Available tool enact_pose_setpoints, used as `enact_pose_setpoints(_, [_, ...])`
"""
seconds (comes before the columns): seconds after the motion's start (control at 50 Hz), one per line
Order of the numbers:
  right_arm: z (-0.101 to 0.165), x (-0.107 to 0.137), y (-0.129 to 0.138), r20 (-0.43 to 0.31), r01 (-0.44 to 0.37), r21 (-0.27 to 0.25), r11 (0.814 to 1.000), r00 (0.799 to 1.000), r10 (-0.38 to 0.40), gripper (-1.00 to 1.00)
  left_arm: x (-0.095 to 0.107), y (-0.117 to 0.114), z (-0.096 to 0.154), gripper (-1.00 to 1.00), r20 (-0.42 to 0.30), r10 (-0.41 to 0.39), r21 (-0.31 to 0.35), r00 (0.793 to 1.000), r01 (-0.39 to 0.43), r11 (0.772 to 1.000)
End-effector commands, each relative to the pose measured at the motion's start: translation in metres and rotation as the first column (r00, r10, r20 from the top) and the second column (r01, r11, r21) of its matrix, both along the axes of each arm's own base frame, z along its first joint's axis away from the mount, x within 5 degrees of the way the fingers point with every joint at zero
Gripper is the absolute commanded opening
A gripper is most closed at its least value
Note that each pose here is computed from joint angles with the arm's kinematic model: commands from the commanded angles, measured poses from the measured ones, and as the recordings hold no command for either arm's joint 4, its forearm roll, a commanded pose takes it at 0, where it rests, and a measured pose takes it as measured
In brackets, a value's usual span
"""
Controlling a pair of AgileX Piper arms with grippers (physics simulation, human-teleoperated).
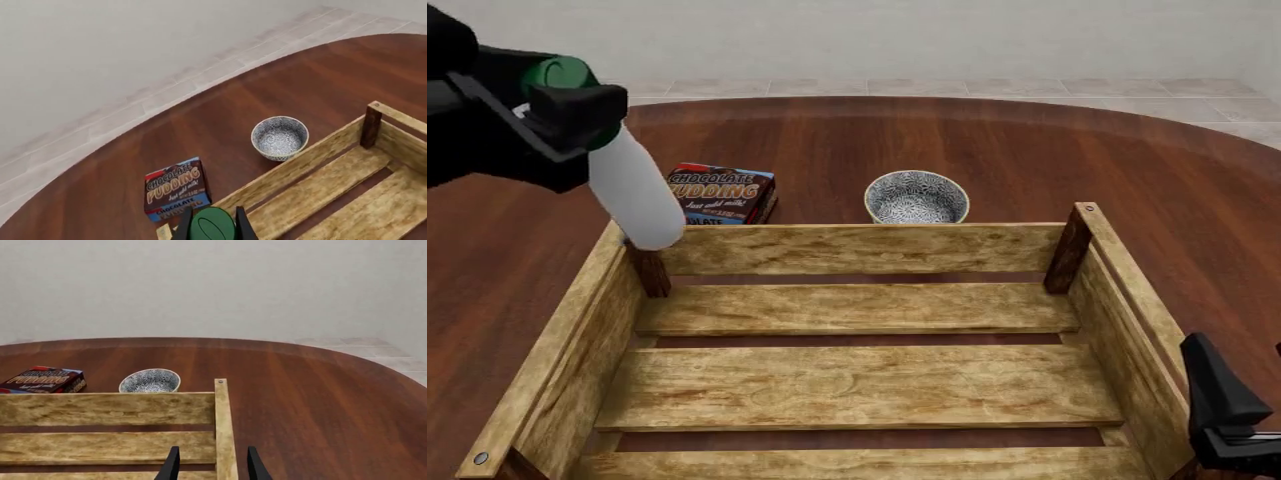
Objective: Pick up the salad dressing and put it in the tray.
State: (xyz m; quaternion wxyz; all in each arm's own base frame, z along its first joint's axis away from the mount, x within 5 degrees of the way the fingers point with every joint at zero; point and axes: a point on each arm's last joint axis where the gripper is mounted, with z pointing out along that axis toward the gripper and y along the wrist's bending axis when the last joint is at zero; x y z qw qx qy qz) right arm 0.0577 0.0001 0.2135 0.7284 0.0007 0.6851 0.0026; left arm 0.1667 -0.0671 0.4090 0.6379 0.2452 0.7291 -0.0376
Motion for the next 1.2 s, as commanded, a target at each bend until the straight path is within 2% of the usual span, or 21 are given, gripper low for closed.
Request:
enact_pose_setpoints(0.02, [0.001, 0.0, 0.0, -0.001, 0.0, -0.001, 1.0, 1.0, 0.0, 1.0, 0.012, -0.016, -0.009, -1.0, -0.009, -0.054, 0.017, 0.998, 0.055, 0.998])
enact_pose_setpoints(0.38, [0.0, 0.0, 0.0, -0.001, -0.004, -0.006, 1.0, 1.0, 0.004, 1.0, 0.031, -0.045, -0.028, -1.0, -0.064, -0.124, -0.009, 0.99, 0.124, 0.992])
enact_pose_setpoints(0.56, [0.0, 0.0, 0.0, -0.002, -0.006, -0.01, 1.0, 1.0, 0.006, 1.0, 0.033, -0.054, -0.035, -1.0, -0.077, -0.153, -0.015, 0.985, 0.153, 0.988])
enact_pose_setpoints(1.02, [-0.001, 0.0, 0.001, -0.004, -0.01, -0.019, 1.0, 1.0, 0.01, 1.0, 0.037, -0.081, -0.078, -1.0, -0.152, -0.229, 0.029, 0.962, 0.235, 0.971])
enact_pose_setpoints(1.2, [0.0, 0.0, 0.001, -0.004, -0.012, -0.019, 1.0, 1.0, 0.012, 1.0, 0.037, -0.085, -0.085, -1.0, -0.171, -0.237, 0.013, 0.956, 0.243, 0.97])
